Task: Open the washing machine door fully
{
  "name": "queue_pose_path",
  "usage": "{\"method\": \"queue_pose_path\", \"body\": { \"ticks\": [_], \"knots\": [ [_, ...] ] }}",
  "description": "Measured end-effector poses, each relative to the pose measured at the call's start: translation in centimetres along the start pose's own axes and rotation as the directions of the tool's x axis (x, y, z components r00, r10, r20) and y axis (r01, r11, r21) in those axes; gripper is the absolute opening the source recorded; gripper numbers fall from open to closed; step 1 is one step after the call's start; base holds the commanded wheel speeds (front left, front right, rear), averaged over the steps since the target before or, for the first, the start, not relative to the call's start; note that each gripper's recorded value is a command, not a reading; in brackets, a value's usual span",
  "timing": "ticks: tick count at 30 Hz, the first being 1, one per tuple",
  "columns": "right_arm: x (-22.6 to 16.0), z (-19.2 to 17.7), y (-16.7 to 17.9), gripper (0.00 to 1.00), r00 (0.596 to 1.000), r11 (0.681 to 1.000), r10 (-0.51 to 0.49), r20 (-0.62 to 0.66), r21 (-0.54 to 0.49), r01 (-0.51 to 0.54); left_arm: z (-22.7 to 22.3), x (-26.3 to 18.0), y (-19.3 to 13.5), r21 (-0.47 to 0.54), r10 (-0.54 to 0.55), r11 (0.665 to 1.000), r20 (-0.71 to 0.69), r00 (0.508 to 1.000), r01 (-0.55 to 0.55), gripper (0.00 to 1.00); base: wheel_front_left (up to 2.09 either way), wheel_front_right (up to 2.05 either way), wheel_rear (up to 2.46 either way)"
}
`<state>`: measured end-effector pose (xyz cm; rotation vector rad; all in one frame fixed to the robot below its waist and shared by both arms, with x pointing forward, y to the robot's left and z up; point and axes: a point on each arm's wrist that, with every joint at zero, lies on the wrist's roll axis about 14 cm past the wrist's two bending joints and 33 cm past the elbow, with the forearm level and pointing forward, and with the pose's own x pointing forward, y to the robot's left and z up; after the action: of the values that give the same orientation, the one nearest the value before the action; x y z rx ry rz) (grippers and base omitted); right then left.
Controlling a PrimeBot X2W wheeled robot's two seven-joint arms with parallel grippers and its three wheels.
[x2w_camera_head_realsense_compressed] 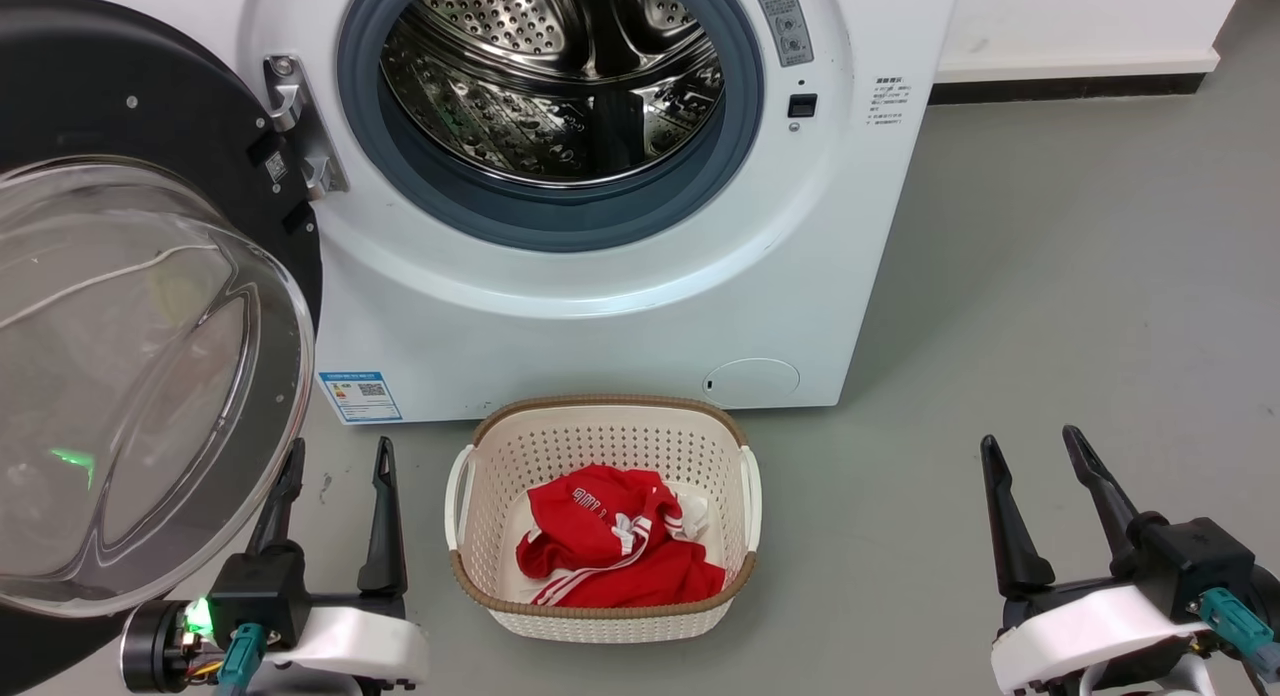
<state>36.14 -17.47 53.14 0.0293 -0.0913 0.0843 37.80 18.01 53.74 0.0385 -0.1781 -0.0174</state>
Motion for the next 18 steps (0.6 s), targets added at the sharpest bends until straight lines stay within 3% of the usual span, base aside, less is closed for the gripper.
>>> {"method": "queue_pose_path", "body": {
  "ticks": [9,10,14,18],
  "knots": [
    [-0.1,-0.3,-0.2,1.00,1.000,1.000,-0.007,-0.009,0.010,0.007,-0.1,0.3,-0.1,0.004,-0.007,1.000,-0.001,1.000,0.007,1.00,0.00,0.00,0.00],
    [-0.1,-0.3,-0.2,0.00,1.000,1.000,-0.007,-0.010,0.011,0.007,-0.1,0.3,-0.1,0.004,-0.008,1.000,-0.002,1.000,0.008,0.00,0.00,0.00,0.00],
    [-0.8,-2.0,-0.2,0.00,0.998,1.000,-0.011,-0.061,0.019,0.012,-2.0,-0.6,-0.2,-0.007,-0.003,1.000,-0.067,0.998,0.003,0.00,0.00,0.00,0.00],
    [-1.0,-2.4,-0.3,0.00,0.997,0.995,-0.020,-0.075,0.095,0.027,-3.1,-0.9,0.4,-0.074,0.024,0.997,-0.118,0.993,-0.033,0.00,0.00,0.00,0.00]
  ]
}}
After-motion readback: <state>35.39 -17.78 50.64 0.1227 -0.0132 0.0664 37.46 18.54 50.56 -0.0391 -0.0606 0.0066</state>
